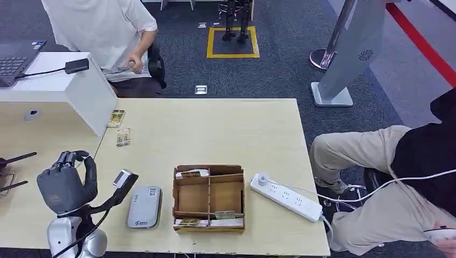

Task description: Pass the card to the sensor for recognition and then transmit it.

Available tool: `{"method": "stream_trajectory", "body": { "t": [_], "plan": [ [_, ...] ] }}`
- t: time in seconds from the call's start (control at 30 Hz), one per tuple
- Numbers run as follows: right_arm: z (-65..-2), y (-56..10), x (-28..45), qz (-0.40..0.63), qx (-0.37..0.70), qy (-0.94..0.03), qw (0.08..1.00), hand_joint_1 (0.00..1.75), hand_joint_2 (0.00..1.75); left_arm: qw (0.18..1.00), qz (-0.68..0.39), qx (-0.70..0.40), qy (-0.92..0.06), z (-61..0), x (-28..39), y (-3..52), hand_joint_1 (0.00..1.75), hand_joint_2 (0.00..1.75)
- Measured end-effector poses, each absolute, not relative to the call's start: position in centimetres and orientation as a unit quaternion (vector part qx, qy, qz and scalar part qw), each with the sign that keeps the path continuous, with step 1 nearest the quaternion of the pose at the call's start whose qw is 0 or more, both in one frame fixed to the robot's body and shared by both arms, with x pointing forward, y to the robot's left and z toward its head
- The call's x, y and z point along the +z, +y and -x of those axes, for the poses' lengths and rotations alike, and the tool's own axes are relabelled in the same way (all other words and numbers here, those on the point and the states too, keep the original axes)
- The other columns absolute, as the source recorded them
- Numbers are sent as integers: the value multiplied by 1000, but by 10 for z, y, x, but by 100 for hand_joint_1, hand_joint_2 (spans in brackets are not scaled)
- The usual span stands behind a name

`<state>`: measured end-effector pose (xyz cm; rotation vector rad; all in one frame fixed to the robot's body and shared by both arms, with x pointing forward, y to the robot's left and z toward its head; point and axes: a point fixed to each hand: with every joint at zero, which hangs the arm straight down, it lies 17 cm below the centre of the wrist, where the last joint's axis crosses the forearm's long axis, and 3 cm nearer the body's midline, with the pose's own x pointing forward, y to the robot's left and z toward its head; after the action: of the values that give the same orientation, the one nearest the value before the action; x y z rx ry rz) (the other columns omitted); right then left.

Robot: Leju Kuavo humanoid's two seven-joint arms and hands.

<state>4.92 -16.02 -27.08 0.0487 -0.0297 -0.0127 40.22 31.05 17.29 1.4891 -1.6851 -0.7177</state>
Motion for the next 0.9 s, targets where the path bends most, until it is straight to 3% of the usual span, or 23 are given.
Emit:
{"method": "stream_trajectory", "body": {
  "t": [0.9],
  "plan": [
    [-48, -165, -272, -10, -13, -10, 1000, 0, 175, 419, -578, -303, -631, -380, 134, 316, 175, 175]
  ]
}}
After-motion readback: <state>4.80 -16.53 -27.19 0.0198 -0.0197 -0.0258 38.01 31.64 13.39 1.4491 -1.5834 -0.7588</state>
